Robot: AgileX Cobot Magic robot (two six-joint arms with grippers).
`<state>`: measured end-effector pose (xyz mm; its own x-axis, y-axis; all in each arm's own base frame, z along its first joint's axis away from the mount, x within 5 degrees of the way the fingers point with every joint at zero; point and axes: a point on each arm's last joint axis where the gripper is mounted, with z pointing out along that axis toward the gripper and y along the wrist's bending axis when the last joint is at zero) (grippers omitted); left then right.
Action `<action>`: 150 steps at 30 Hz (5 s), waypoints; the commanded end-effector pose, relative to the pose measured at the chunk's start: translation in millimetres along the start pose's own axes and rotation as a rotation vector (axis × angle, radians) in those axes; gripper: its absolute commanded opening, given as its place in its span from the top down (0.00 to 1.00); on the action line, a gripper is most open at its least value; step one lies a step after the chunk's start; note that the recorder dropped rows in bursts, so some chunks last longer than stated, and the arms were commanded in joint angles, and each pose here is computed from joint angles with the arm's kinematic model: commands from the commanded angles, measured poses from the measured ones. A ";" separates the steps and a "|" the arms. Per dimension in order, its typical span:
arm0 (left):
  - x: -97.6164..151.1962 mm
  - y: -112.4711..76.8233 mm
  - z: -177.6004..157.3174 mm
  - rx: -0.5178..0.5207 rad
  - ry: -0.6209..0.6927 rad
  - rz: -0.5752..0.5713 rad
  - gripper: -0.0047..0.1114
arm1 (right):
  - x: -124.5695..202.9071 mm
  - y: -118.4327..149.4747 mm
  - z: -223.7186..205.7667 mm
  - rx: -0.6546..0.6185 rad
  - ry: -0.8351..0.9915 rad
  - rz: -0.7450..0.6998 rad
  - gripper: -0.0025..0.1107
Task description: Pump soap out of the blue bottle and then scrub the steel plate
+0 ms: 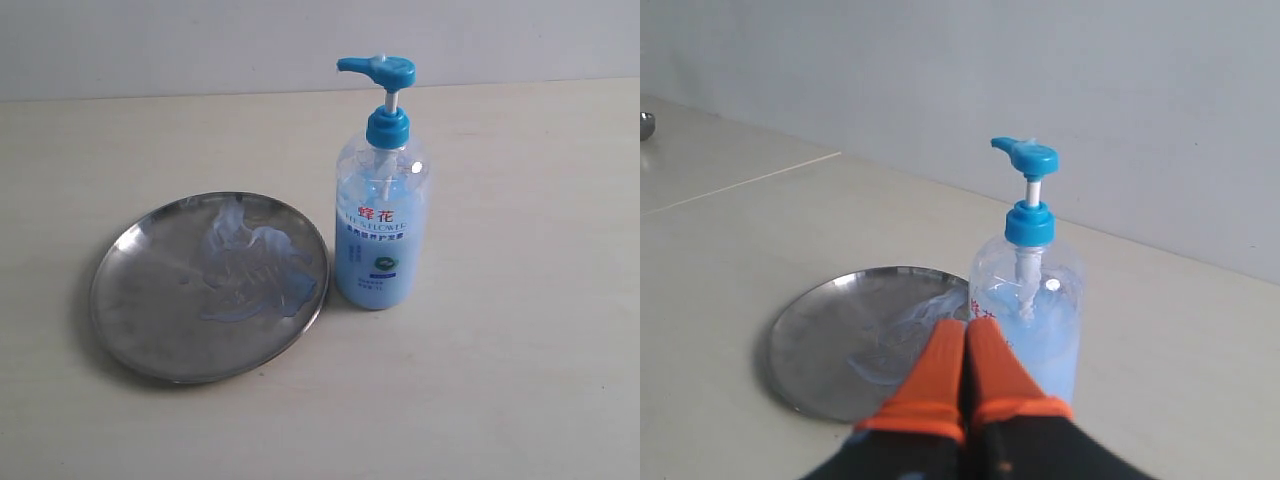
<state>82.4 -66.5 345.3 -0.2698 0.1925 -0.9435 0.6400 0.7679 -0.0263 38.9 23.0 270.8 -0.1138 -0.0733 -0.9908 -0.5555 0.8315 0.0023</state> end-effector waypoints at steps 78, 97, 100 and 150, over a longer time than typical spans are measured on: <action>109.7 16.5 -29.9 -0.355 -0.377 -0.168 0.96 | 9.6 1.5 7.9 -0.014 -0.043 0.003 0.98; 161.2 24.5 -1.6 -0.384 -0.234 -0.206 0.96 | 9.6 1.5 7.9 -0.014 -0.043 0.003 0.98; 164.7 24.5 -1.0 -0.390 -0.189 -0.183 0.96 | 9.6 1.5 7.9 -0.014 -0.043 0.003 0.98; 173.0 24.2 0.1 -0.396 -0.084 -0.131 0.96 | 26.7 1.2 13.9 -0.006 0.003 -0.009 0.98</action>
<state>51.2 -14.5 181.2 -0.2748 0.0416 -0.9606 0.2721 0.9616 -0.0362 44.1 28.0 252.4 -0.1124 -0.0692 -0.9913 -0.5635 0.8261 0.0062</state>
